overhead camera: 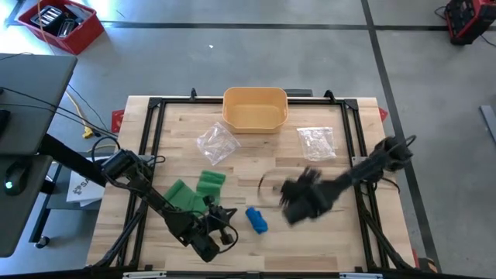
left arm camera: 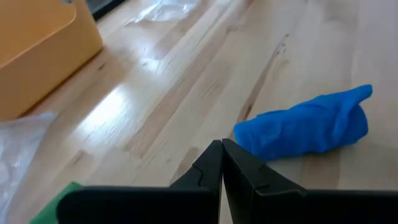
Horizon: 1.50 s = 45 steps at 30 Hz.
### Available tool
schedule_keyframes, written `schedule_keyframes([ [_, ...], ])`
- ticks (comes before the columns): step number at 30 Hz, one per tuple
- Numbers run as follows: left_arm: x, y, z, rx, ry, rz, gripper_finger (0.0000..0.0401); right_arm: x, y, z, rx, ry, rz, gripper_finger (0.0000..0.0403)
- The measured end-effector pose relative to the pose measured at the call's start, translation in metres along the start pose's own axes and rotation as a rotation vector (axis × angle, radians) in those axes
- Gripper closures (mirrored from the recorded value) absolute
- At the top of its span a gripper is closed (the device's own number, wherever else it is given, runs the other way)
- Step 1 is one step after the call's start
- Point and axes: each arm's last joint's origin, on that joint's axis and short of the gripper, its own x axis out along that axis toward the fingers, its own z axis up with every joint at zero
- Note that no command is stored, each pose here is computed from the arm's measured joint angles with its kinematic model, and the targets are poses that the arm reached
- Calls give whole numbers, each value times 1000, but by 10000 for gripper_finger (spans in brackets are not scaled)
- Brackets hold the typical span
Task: Roll bandage
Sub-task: Open the right transparent zip bag
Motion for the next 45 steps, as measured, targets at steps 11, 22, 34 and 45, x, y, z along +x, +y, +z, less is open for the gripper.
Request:
schedule_keyframes([
  [11, -8, -4, -7, 7, 17, -29, 394, 118, -129, -56, 677, 178, -348, 195],
  [22, -18, -9, -10, 5, 12, -60, 394, 120, -71, -18, 592, -141, 490, 195],
  [34, 22, 10, -1, -226, 245, -64, 394, 46, 6, -18, 444, -554, 672, 195],
  [45, 96, 56, 5, -187, 555, -57, 394, 137, 18, 2, 512, -287, 377, 195],
])
